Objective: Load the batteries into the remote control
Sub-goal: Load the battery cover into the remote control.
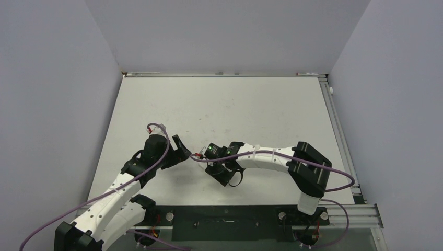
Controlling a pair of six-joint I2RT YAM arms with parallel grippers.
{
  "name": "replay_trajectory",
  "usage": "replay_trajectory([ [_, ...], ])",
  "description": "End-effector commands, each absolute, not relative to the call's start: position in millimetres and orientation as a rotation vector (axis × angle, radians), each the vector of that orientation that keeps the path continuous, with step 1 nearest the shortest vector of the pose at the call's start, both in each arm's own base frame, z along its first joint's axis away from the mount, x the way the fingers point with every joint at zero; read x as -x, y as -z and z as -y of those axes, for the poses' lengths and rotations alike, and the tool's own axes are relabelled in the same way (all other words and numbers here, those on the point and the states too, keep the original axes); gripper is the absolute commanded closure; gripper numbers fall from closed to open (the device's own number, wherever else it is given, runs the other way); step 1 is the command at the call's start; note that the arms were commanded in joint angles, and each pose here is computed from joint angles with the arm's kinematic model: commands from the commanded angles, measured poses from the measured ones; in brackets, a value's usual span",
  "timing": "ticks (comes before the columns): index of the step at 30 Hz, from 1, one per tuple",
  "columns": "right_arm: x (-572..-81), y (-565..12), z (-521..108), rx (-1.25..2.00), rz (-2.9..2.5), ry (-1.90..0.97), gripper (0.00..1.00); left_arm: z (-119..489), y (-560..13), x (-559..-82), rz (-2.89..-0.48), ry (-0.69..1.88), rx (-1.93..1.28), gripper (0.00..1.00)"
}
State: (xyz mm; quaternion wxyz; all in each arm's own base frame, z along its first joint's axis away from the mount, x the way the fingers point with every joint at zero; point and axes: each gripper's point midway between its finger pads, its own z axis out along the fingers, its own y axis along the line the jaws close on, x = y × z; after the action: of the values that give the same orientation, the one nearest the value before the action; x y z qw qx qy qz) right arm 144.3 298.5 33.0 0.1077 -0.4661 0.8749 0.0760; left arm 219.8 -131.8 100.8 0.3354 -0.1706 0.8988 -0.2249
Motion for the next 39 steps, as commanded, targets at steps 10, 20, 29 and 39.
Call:
replay_trajectory([
  [10, -160.5, -46.2, -311.1, 1.317, -2.554, -0.234, 0.89, 132.4, -107.0, -223.2, -2.313, 0.607, 0.456, 0.2],
  [20, -158.1, -40.5, -308.0, 1.337, -2.574, -0.224, 0.89, 132.3, -107.3, -223.5, -2.311, 0.607, 0.455, 0.2],
  [29, -157.1, -38.5, -306.3, 1.34, -2.583, -0.217, 0.89, 132.4, -106.2, -223.4, -2.314, 0.606, 0.457, 0.2],
  [39, -159.0, -39.3, -308.9, 1.342, -2.581, -0.214, 0.89, 132.6, -106.4, -223.9, -2.314, 0.606, 0.456, 0.2],
])
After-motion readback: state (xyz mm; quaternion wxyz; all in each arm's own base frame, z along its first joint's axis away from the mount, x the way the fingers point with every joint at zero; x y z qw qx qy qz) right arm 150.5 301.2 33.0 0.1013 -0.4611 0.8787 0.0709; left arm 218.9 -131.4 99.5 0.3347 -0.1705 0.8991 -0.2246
